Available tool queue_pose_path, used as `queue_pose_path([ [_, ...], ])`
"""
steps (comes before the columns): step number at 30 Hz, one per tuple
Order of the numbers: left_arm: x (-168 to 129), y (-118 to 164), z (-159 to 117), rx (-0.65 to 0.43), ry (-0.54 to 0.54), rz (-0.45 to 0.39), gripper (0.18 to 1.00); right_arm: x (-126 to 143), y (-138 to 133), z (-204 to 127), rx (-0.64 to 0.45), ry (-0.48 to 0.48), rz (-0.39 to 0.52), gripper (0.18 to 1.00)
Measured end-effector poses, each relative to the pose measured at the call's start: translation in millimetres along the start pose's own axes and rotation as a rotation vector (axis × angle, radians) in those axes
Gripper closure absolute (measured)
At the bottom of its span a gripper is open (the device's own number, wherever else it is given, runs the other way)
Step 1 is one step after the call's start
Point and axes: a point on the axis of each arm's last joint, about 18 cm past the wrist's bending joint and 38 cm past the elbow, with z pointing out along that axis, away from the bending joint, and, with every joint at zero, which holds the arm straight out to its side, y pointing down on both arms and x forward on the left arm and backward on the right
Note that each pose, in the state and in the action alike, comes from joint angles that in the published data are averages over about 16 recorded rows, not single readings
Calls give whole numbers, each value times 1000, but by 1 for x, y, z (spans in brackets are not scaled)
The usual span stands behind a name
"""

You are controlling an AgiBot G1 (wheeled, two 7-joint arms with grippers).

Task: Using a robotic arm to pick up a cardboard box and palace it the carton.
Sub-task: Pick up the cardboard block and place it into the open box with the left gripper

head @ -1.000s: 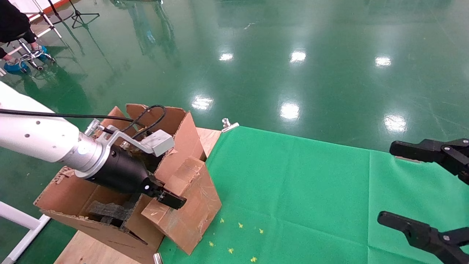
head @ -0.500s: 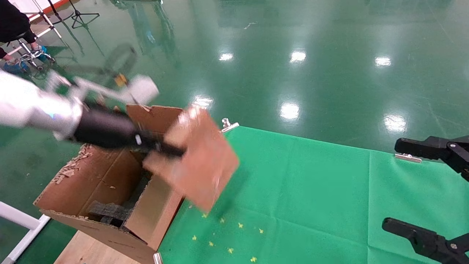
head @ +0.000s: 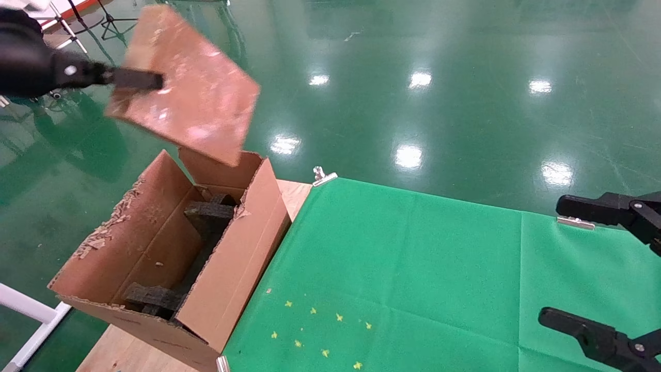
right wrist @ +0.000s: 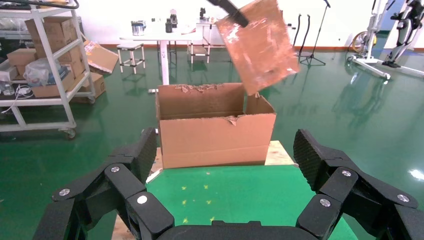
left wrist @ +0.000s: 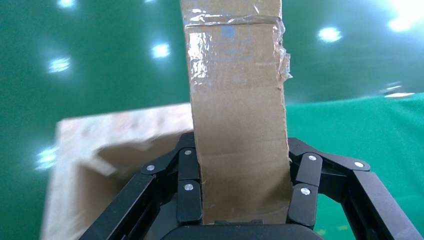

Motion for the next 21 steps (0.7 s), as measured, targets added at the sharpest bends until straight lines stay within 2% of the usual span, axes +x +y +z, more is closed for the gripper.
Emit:
queue_pose_path([
  [4, -30, 16, -8, -25, -69, -14, 885, 0, 0, 0, 0, 0, 0, 178],
  [11, -75, 62, -7, -116, -154, -37, 886, 0, 0, 0, 0, 0, 0, 178],
  [21, -112, 124, 6, -238, -214, -65, 888, 0, 0, 0, 0, 0, 0, 178],
])
